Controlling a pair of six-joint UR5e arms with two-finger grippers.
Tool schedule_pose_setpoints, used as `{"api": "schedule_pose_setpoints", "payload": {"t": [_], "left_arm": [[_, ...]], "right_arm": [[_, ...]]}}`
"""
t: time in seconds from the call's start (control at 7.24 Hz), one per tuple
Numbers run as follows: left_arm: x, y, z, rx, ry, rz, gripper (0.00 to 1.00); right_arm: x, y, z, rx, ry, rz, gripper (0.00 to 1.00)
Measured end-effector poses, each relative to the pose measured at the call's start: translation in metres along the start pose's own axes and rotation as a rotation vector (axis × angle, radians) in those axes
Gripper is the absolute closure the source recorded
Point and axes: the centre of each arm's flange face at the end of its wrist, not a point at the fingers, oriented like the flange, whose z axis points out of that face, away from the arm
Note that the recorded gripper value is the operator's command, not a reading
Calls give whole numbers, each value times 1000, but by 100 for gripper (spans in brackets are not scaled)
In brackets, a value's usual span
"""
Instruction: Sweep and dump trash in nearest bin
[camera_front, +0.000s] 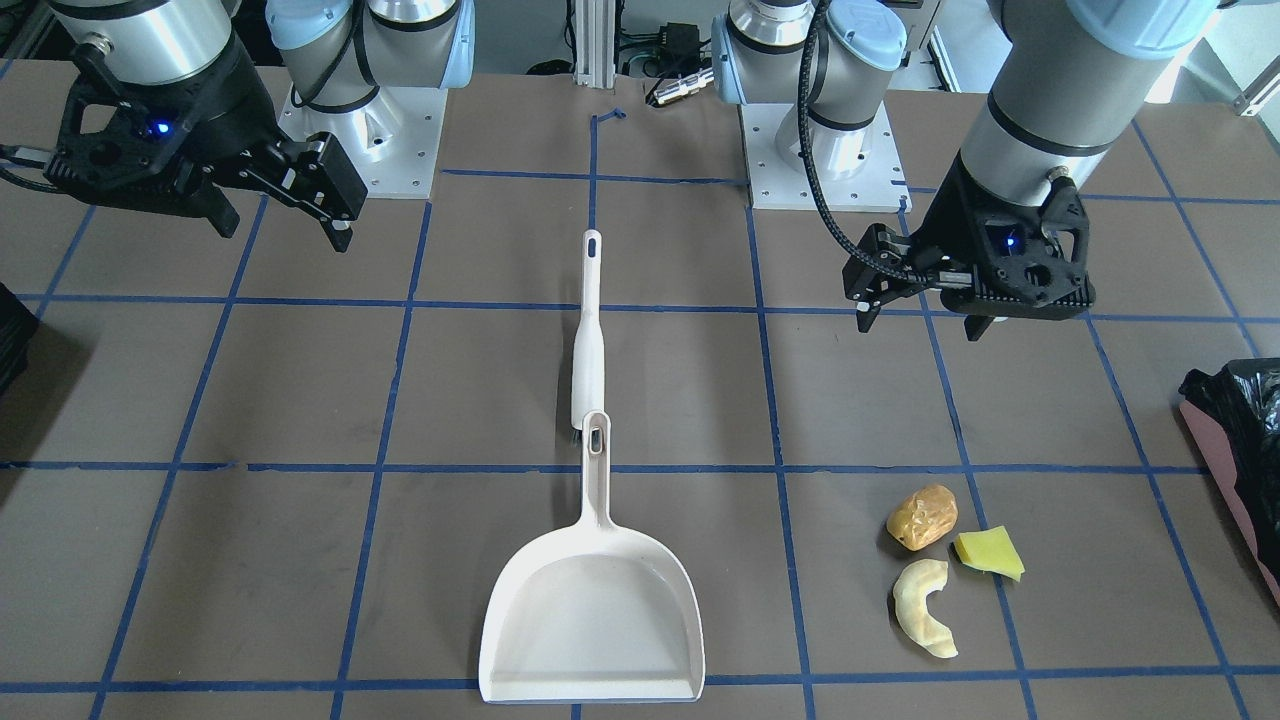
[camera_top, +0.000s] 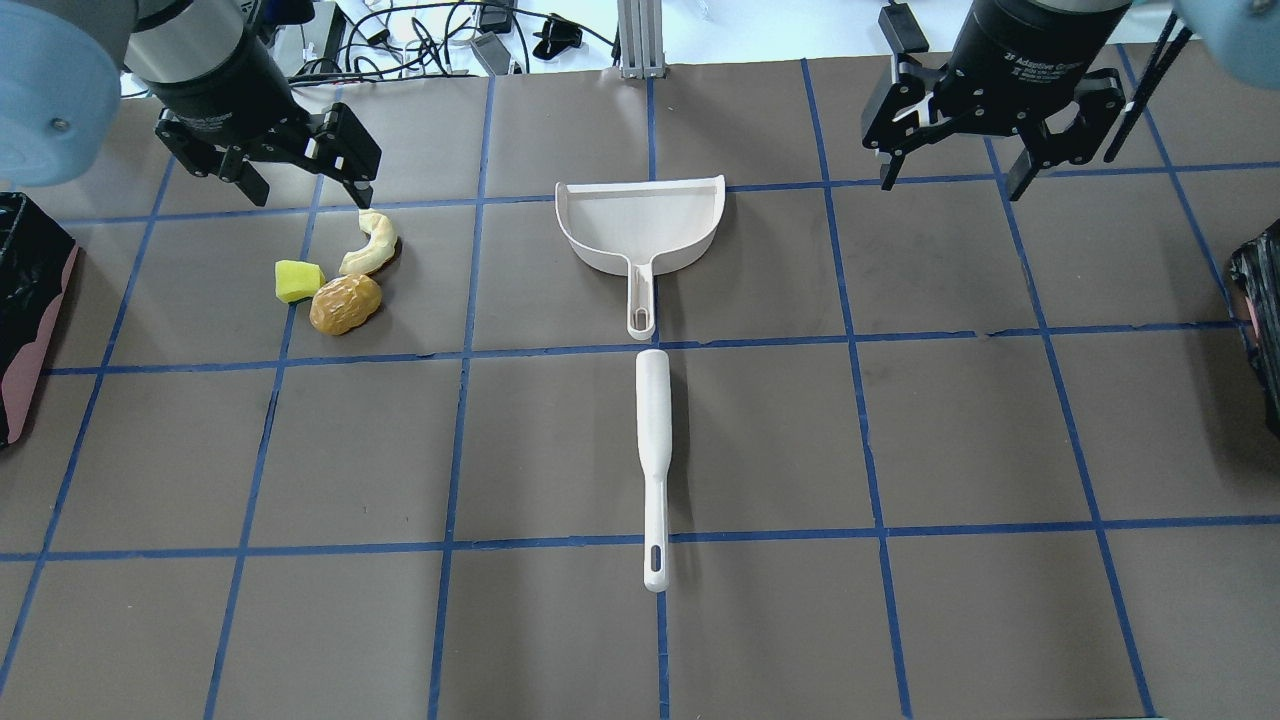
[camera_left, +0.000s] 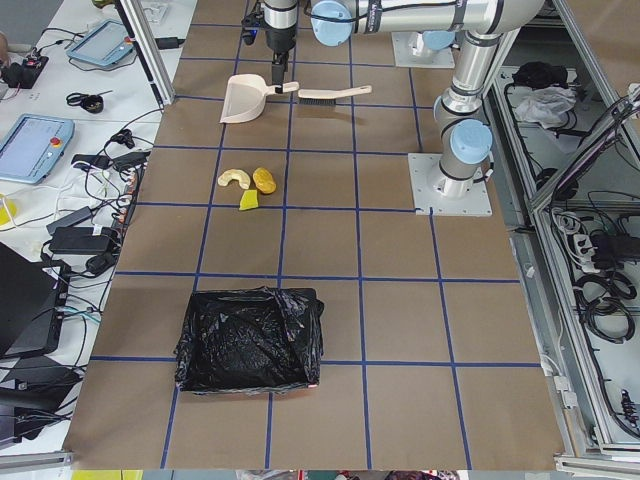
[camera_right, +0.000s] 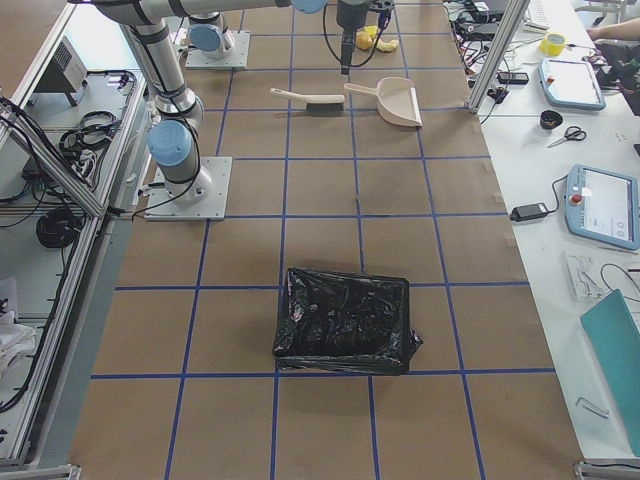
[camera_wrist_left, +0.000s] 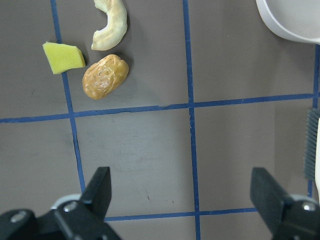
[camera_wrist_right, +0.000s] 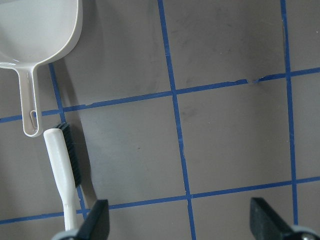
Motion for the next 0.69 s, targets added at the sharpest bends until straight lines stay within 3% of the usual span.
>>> {"api": "schedule_pose_setpoints", "payload": {"t": [0.69], "left_arm": [[-5, -7, 3, 29, -7, -3, 0]], "right_arm": [[1, 0, 1, -2, 0, -4, 0]]}}
